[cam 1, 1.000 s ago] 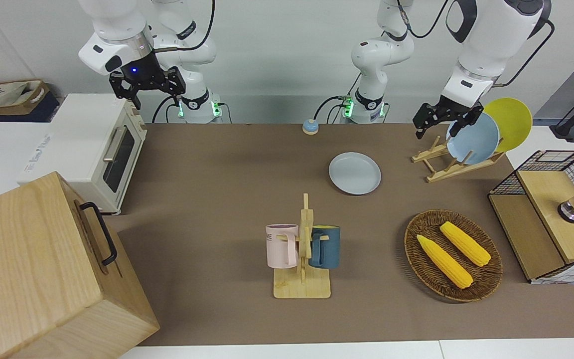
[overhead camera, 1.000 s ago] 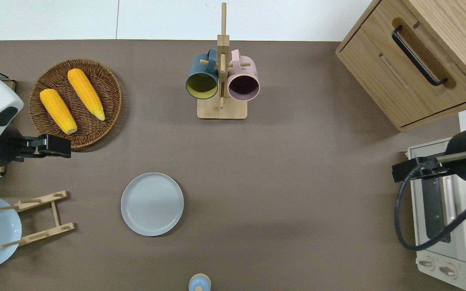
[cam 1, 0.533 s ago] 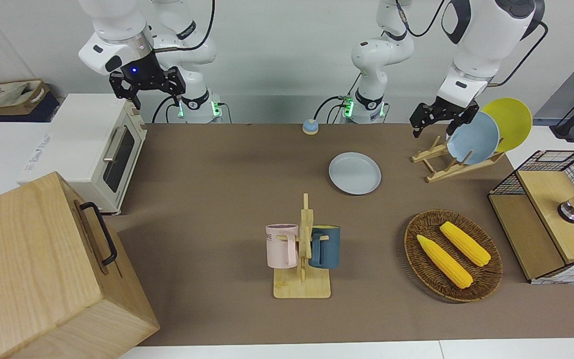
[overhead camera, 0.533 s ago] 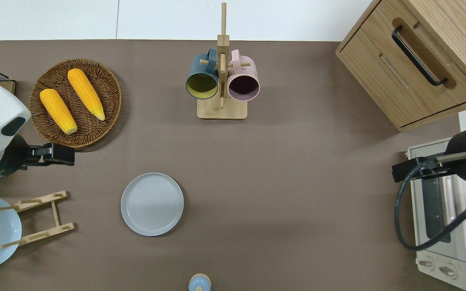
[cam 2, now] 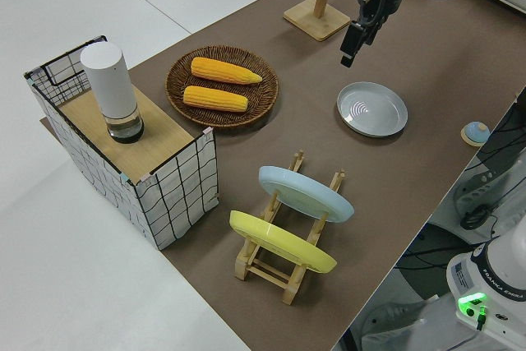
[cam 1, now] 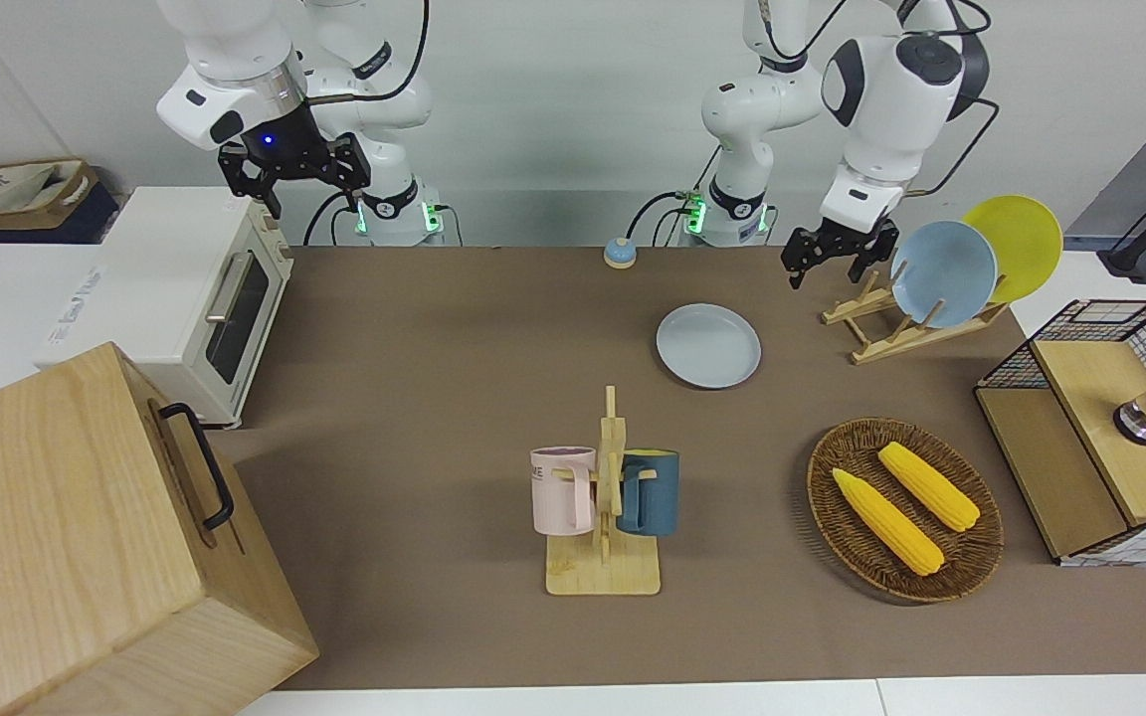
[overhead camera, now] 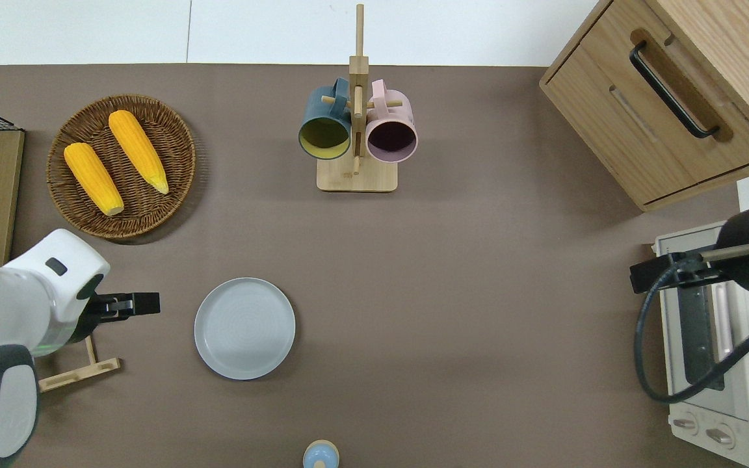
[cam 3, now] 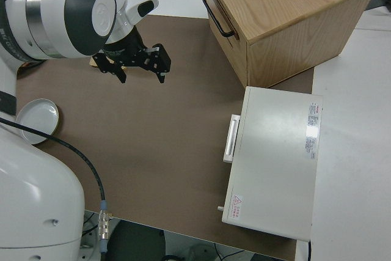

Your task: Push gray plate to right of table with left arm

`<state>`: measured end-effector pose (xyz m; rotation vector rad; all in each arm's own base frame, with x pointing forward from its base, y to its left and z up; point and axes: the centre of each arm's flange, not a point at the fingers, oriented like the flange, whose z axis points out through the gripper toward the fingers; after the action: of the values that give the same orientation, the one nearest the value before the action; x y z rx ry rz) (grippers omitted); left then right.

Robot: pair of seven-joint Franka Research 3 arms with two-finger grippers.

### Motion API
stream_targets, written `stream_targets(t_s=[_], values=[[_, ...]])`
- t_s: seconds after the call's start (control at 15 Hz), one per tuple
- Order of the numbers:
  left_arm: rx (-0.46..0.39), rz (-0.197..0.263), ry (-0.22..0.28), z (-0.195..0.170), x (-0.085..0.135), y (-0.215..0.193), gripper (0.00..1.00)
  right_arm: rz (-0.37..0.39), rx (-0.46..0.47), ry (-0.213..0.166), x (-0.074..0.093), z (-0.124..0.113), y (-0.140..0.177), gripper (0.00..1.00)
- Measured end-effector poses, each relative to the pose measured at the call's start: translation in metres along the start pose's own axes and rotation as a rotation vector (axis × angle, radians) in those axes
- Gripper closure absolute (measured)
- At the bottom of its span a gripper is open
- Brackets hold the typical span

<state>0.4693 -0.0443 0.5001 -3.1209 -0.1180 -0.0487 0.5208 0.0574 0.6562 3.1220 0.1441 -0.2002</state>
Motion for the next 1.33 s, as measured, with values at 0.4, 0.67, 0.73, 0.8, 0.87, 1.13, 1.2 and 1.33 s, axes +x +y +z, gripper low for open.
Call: stream_targets(t_s=[0.4,0.67,0.73,0.8,0.87,1.13,1.2,1.33], values=[[-0.016,-0.017,0.034,0.072,-0.033,-0.002,0.00,0.000,0.000,0.000,0.000,0.000,0.000,0.01],[-0.048,-0.029,0.053,0.106,-0.049,0.004,0.00,0.000,0.000,0.000,0.000,0.000,0.000,0.01],[-0.050,-0.026,0.059,0.113,-0.052,0.006,0.00,0.000,0.000,0.000,0.000,0.000,0.000,0.01],[-0.051,-0.022,0.058,0.125,-0.057,0.008,0.00,0.000,0.000,0.000,0.000,0.000,0.000,0.01],[-0.052,-0.020,0.057,0.131,-0.059,0.009,0.00,0.000,0.000,0.000,0.000,0.000,0.000,0.01],[-0.058,-0.014,0.061,0.163,-0.062,0.011,0.00,0.000,0.000,0.000,0.000,0.000,0.000,0.01],[-0.060,-0.014,0.053,0.173,-0.063,0.011,0.00,0.000,0.000,0.000,0.000,0.000,0.000,0.01],[-0.066,-0.015,0.041,0.187,-0.062,0.012,0.00,0.000,0.000,0.000,0.000,0.000,0.000,0.01]])
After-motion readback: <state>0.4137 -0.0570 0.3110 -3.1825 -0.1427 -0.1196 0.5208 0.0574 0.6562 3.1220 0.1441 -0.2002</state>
